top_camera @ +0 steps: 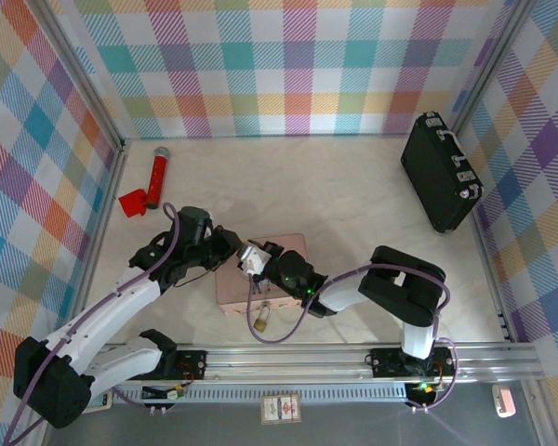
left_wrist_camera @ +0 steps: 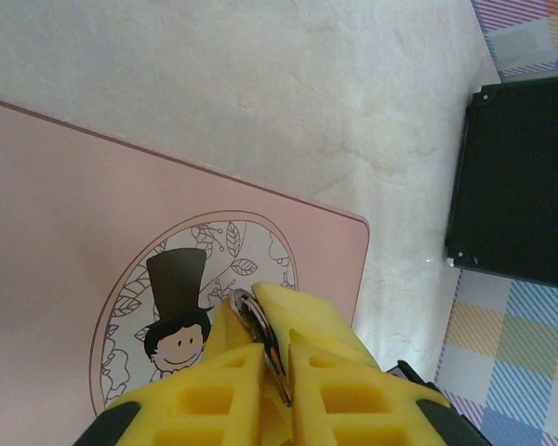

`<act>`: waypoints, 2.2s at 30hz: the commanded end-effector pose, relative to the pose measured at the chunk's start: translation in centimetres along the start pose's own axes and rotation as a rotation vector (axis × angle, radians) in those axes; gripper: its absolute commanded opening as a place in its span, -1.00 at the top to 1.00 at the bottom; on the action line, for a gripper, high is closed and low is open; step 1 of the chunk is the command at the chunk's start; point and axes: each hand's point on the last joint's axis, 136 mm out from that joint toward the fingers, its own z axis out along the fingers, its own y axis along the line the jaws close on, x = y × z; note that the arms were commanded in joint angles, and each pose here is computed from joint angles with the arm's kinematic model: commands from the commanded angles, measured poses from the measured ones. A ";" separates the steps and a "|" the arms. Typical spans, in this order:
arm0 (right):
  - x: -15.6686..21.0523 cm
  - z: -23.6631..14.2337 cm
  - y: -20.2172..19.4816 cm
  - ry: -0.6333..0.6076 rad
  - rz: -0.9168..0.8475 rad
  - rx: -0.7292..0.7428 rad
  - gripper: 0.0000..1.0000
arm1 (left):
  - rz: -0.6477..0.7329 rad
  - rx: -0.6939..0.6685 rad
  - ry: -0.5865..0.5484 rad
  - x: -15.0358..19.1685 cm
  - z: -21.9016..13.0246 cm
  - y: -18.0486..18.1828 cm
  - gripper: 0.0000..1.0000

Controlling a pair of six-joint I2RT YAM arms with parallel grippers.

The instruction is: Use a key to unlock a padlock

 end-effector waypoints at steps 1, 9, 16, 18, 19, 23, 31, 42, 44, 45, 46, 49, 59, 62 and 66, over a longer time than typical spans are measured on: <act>-2.5 0.5 -0.4 -0.076 0.006 0.031 1.00 | -0.017 -0.042 0.012 0.3 0.4 1.4 0.73; -2.5 0.8 -0.2 -0.075 -0.006 0.044 1.00 | -0.018 -0.045 0.016 0.3 0.3 1.5 0.82; -2.7 0.9 -0.1 -0.081 -0.012 0.057 1.00 | -0.020 -0.051 0.014 0.3 0.4 1.7 0.90; -2.7 0.9 0.0 -0.080 -0.013 0.057 1.00 | -0.022 -0.048 0.012 0.3 0.4 1.7 0.94; -2.7 0.9 0.0 -0.080 -0.012 0.059 1.00 | -0.022 -0.050 0.011 0.3 0.4 1.7 0.95; -2.6 0.9 -0.2 -0.078 -0.004 0.070 1.00 | -0.024 -0.043 0.005 0.2 0.4 1.6 1.00; -1.9 0.7 -0.4 -0.058 0.034 0.087 0.87 | -0.019 -0.052 -0.024 -0.2 0.1 2.0 1.00; -1.2 -0.4 -0.6 -0.047 0.074 0.091 0.48 | -0.012 -0.048 -0.052 -1.0 -0.1 2.2 1.00; -1.1 -0.8 -0.7 -0.044 0.079 0.092 0.41 | -0.005 -0.049 -0.056 -1.1 -0.2 2.2 1.00; -1.0 -1.0 -0.6 -0.044 0.081 0.087 0.37 | 0.001 -0.049 -0.060 -1.3 -0.3 2.2 1.00; -0.9 -1.2 -0.5 -0.042 0.079 0.077 0.35 | 0.006 -0.050 -0.063 -1.4 -0.3 2.3 1.00; -0.6 -2.0 0.1 -0.034 0.084 0.033 0.33 | 0.045 -0.056 -0.073 -1.9 -0.5 2.4 1.00; 1.8 -4.8 -1.9 0.182 0.337 -0.080 0.25 | 0.385 -0.214 -0.089 -4.5 -0.8 2.2 1.00; 2.8 -6.0 -4.4 0.286 0.519 -0.087 0.23 | 0.457 -0.206 -0.038 -4.8 0.5 0.7 1.00; 3.3 -8.1 -7.9 0.345 0.720 -0.125 0.20 | 0.567 -0.164 -0.033 -5.7 1.8 -1.4 1.00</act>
